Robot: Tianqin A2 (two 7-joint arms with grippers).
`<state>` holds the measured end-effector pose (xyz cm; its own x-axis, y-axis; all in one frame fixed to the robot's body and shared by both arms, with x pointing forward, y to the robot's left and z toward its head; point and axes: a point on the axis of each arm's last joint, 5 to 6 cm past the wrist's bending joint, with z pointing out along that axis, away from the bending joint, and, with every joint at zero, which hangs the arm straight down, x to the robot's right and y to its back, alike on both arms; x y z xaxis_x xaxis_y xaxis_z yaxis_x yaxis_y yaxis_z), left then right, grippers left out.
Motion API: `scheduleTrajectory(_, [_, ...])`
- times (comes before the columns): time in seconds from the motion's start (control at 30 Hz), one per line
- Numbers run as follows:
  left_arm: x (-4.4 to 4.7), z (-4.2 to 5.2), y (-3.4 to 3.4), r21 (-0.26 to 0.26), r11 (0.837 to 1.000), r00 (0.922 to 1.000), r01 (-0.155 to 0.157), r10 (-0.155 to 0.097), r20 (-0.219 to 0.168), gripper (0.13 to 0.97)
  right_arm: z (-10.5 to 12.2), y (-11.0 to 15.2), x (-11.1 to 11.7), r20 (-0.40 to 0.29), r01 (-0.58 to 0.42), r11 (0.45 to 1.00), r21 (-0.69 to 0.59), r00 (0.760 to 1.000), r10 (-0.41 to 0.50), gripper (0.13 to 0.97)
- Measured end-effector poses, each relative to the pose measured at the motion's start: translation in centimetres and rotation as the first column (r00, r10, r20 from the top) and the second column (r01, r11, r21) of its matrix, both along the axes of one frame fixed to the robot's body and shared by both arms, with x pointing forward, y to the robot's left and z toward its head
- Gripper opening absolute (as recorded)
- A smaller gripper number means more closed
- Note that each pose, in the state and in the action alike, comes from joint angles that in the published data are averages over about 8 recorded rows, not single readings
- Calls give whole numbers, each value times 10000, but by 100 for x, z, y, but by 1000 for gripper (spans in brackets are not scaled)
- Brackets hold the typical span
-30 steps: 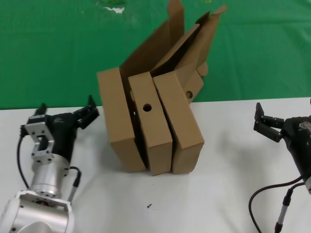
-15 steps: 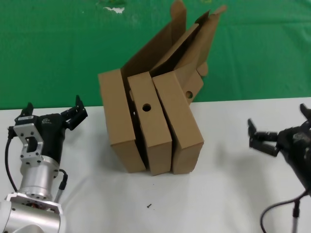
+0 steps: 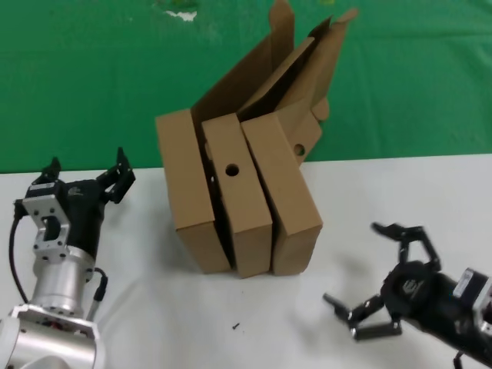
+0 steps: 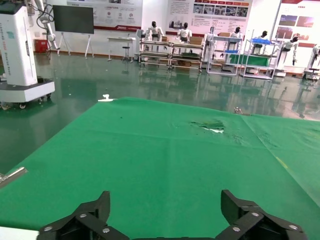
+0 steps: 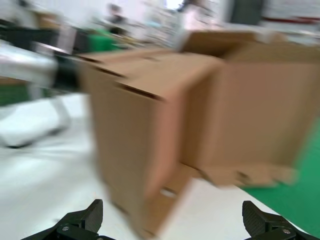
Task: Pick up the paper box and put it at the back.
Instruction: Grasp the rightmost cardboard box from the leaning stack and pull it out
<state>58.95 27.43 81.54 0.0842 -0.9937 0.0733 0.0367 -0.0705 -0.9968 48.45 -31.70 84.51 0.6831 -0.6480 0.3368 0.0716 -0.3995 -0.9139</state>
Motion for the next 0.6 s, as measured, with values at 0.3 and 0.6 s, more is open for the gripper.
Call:
scheduleTrajectory(0.3, [0, 0, 0, -1, 10000, 10000, 5, -5, -4, 679, 19, -34, 249, 274, -2921, 9560, -281, 9558, 2929, 957])
scheduleTrajectory(0.6, [0, 0, 0, -1, 10000, 10000, 6, -6, -5, 462, 13, -106, 527, 107, -4042, 9126, -622, 9140, 4055, 905])
